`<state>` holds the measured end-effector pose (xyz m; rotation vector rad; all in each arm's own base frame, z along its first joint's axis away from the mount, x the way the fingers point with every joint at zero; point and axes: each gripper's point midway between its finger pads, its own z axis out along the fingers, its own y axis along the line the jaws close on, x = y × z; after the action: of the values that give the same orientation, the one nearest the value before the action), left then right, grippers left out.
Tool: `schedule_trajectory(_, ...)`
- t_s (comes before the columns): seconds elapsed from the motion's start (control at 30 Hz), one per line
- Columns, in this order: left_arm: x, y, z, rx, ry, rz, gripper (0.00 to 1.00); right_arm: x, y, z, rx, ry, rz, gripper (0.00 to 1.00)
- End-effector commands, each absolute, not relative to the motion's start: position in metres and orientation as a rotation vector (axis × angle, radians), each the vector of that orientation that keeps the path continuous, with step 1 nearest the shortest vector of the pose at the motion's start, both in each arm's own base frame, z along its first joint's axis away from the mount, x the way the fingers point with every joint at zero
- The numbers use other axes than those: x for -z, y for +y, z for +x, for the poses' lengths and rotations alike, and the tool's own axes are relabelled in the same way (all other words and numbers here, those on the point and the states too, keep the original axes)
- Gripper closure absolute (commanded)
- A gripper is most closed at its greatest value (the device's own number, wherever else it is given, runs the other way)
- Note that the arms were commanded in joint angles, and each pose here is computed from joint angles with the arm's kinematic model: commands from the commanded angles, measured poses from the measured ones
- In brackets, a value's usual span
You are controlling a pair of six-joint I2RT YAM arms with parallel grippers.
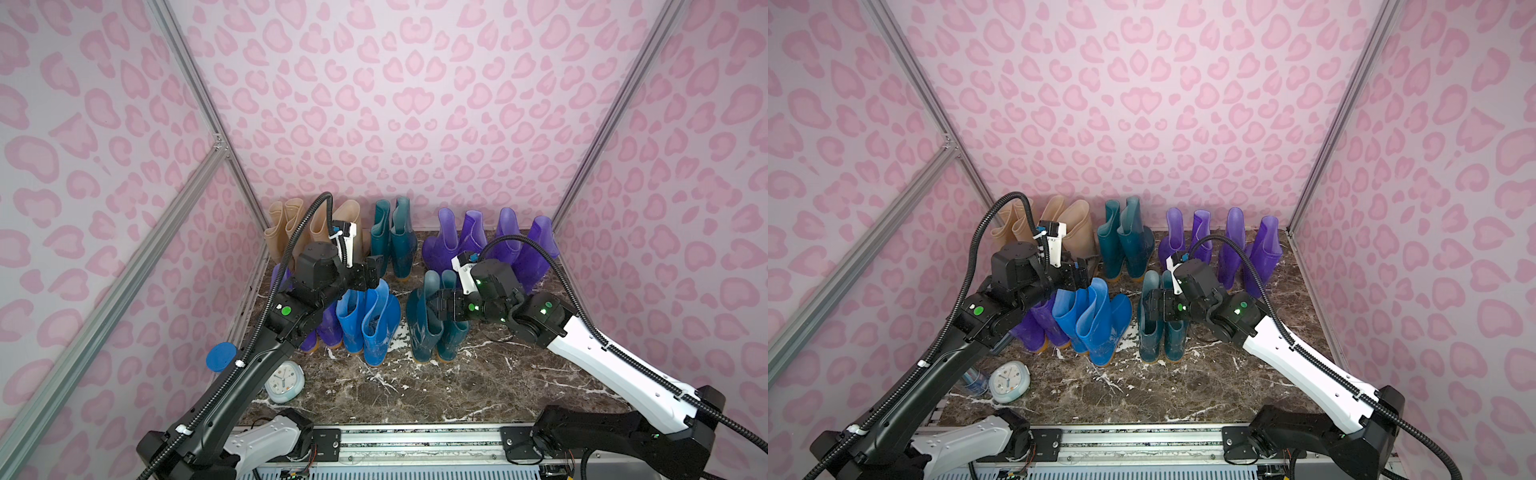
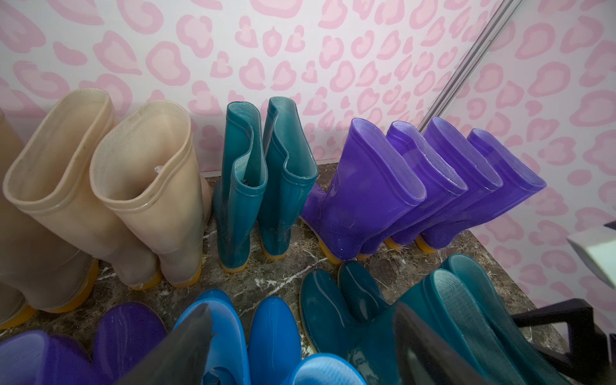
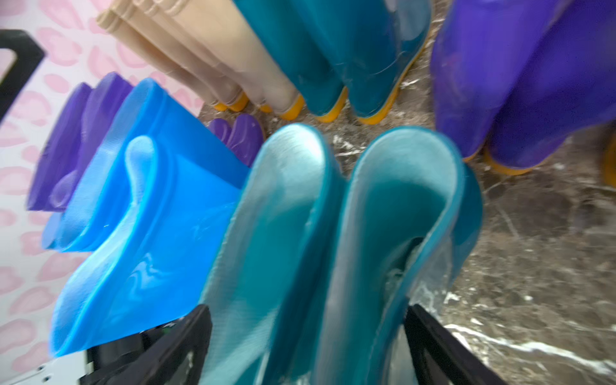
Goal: Match and arrange rain boots in pairs
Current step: Adjust a pair of rain boots at the center of the board.
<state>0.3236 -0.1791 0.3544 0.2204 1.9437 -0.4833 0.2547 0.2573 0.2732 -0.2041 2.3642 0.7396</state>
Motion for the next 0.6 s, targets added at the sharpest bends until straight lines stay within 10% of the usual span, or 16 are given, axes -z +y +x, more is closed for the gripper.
schedule_trajectory(0.0,-0.362,-0.18,0.324,0.489,1.909,0.227,0.14,-0.286,0.262,0.261,-0.766,2.322,-0.172,0.07)
schedule_trajectory(0.37,-0.366,-0.178,0.322,0.488,1.888,0.231,0.14,-0.261,0.261,0.281,-0.523,2.376,-0.153,0.02)
schedule_trajectory(0.57,-0.366,-0.179,0.321,0.493,1.887,0.233,0.15,-0.268,0.238,0.295,-0.33,2.323,-0.109,0.64)
